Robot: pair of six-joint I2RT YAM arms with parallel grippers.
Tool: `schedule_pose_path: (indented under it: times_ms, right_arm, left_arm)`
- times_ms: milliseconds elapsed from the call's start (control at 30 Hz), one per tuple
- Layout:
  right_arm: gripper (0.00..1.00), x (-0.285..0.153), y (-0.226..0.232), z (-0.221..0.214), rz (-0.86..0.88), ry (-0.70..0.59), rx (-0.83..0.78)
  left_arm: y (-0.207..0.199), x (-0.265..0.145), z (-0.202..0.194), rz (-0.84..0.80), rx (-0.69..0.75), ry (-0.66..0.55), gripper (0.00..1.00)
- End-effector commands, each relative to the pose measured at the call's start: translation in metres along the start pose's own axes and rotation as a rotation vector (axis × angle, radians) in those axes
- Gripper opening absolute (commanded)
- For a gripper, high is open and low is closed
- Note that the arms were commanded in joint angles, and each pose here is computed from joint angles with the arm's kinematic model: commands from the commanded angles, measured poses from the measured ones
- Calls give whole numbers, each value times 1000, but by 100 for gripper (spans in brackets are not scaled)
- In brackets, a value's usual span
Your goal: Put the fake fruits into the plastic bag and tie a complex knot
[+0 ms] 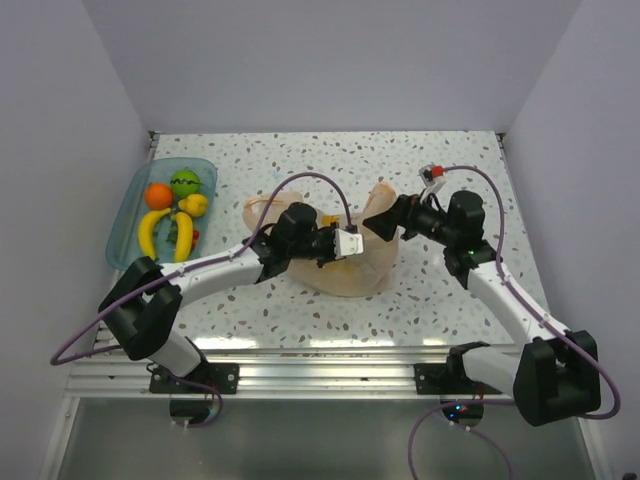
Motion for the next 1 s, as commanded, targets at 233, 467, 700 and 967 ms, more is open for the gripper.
schedule_pose_path:
  times_ms: [233, 467, 700, 967]
  right_arm:
    - [89, 23, -1, -2, -33, -87, 81]
    - [37, 37, -11, 2, -90, -99, 111]
    - [0, 38, -5, 18, -82, -82, -50]
    - [0, 34, -6, 9, -59, -4, -126]
  left_arm:
    - [13, 13, 29, 33, 23, -87, 0]
    - [9, 21, 34, 41, 14, -90, 0]
    - [13, -24, 60, 4, -132, -124, 31]
    - [35, -147, 125, 51, -184, -233, 74]
Point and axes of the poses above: each gripper's point midway between its finger pads, its own x axis out along the fingers, its own y axis along the line the jaws close on, z = x × y, the point moved 8 cm from there along -x, back along the fingers, and after that the axes turned 7 degrees about x, right-handed, at the moved point
